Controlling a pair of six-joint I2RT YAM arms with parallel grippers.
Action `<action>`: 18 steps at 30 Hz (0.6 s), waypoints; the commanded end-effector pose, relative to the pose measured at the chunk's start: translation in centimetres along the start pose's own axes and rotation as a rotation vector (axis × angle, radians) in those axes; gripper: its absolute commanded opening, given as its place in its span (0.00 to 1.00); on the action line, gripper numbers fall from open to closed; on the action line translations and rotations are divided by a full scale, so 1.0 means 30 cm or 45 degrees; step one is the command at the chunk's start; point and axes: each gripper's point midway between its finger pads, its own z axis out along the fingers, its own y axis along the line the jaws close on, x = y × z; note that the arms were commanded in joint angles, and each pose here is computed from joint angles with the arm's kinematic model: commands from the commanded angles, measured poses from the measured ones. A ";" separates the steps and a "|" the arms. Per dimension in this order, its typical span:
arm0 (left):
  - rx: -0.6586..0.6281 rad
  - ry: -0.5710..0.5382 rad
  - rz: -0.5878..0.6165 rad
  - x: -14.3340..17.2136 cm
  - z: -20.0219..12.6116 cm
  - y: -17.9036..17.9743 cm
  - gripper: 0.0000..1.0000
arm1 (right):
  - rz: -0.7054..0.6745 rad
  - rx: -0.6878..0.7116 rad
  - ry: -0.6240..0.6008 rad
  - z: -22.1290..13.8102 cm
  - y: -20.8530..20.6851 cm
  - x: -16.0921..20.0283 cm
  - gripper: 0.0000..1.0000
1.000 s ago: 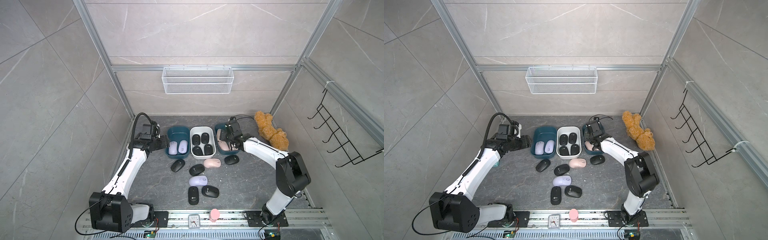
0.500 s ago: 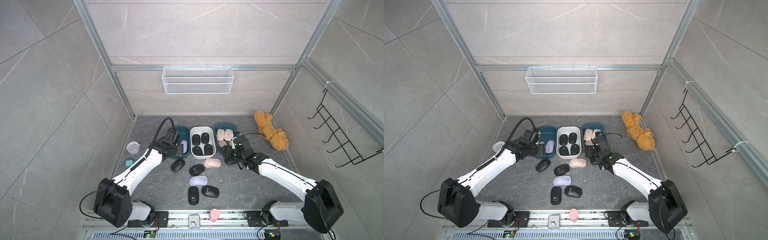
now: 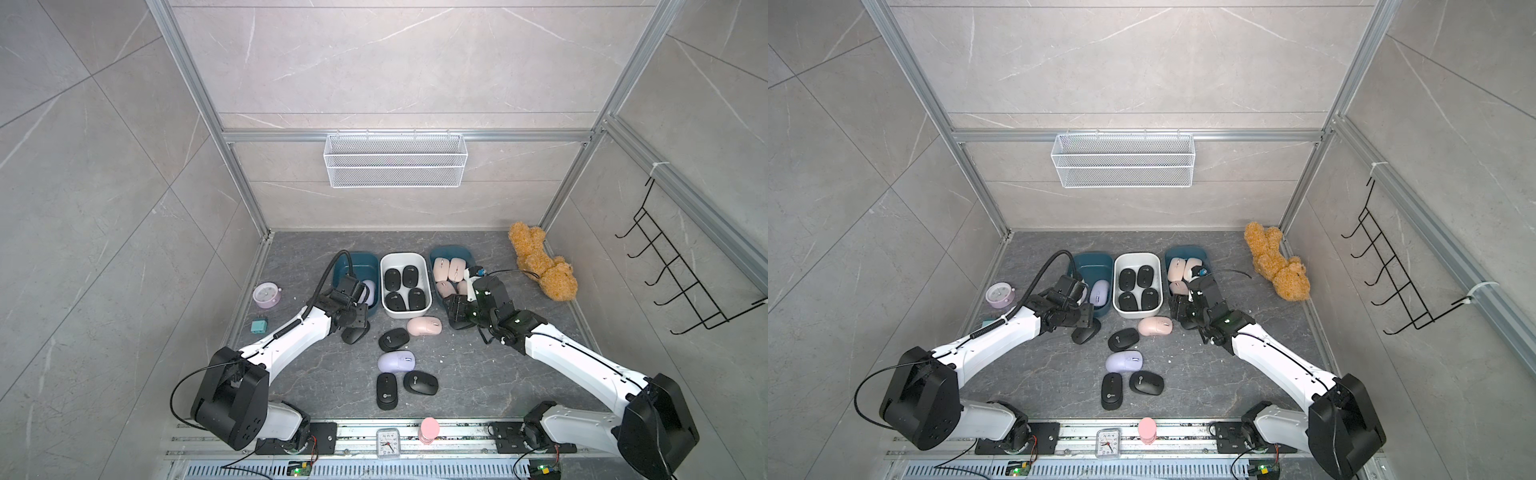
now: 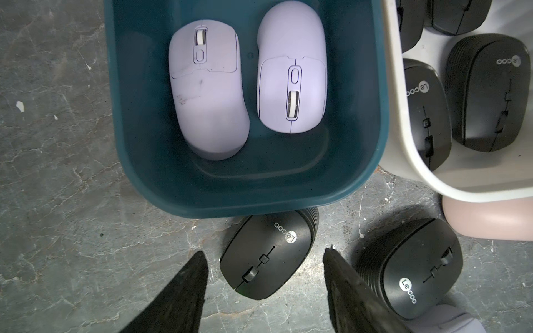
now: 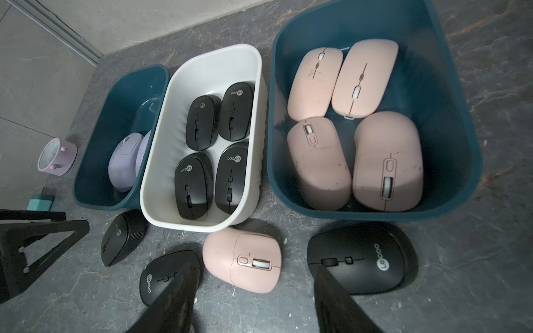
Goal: Place the mice by color into the storage box
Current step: Move the mouse to the center of the board.
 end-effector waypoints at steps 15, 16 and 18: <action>0.091 0.040 -0.007 0.079 0.067 -0.009 0.69 | 0.047 -0.061 0.016 -0.006 0.040 -0.002 0.66; 0.090 0.045 -0.007 0.080 0.077 -0.008 0.69 | 0.046 -0.062 0.016 -0.006 0.042 -0.003 0.66; 0.094 0.062 -0.003 0.085 0.095 -0.010 0.69 | 0.047 -0.062 0.019 -0.005 0.043 -0.003 0.66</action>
